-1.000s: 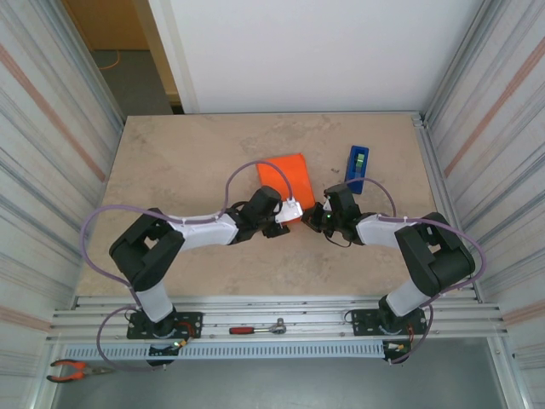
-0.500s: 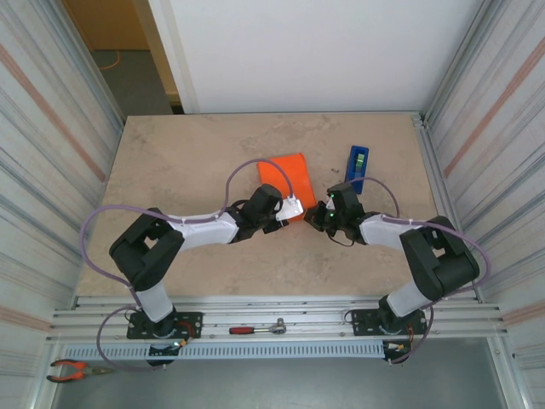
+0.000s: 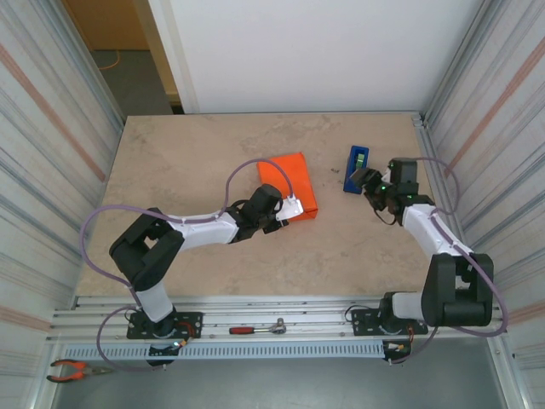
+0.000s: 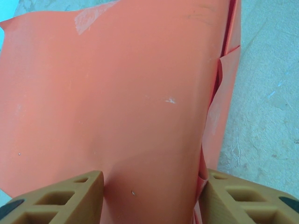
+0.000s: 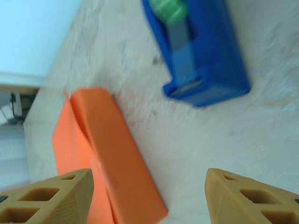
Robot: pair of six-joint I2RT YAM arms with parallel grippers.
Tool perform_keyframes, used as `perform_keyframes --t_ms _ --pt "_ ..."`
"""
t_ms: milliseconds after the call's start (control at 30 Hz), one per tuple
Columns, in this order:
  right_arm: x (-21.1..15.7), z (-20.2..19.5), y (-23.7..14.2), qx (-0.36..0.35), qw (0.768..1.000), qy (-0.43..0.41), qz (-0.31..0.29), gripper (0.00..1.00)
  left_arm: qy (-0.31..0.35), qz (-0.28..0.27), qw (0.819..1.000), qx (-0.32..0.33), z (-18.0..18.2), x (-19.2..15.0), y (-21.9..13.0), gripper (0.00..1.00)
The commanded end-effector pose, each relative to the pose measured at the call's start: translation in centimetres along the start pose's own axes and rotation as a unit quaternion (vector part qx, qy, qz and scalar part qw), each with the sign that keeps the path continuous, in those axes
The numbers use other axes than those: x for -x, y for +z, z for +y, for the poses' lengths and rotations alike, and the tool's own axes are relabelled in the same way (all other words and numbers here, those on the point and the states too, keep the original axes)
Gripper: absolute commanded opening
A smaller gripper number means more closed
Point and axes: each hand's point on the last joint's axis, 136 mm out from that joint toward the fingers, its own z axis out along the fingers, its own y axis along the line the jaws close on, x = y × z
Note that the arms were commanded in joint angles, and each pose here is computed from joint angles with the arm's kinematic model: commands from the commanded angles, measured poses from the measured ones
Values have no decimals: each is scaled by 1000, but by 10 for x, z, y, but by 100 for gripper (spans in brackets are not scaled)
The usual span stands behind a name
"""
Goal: Wrap the gift box in paper
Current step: Tear off the tape with the cutter.
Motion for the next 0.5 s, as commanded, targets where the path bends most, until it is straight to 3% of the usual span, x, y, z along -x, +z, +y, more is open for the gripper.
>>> perform_keyframes --t_ms 0,200,467 --pt "18 -18 4 -3 999 42 9 64 -9 17 1000 -22 -10 -8 4 54" --pt "53 -17 16 48 996 69 29 59 -10 20 1000 -22 -12 -11 4 53" --pt "63 -16 51 89 990 81 70 46 -7 20 1000 -24 -12 -10 5 53"
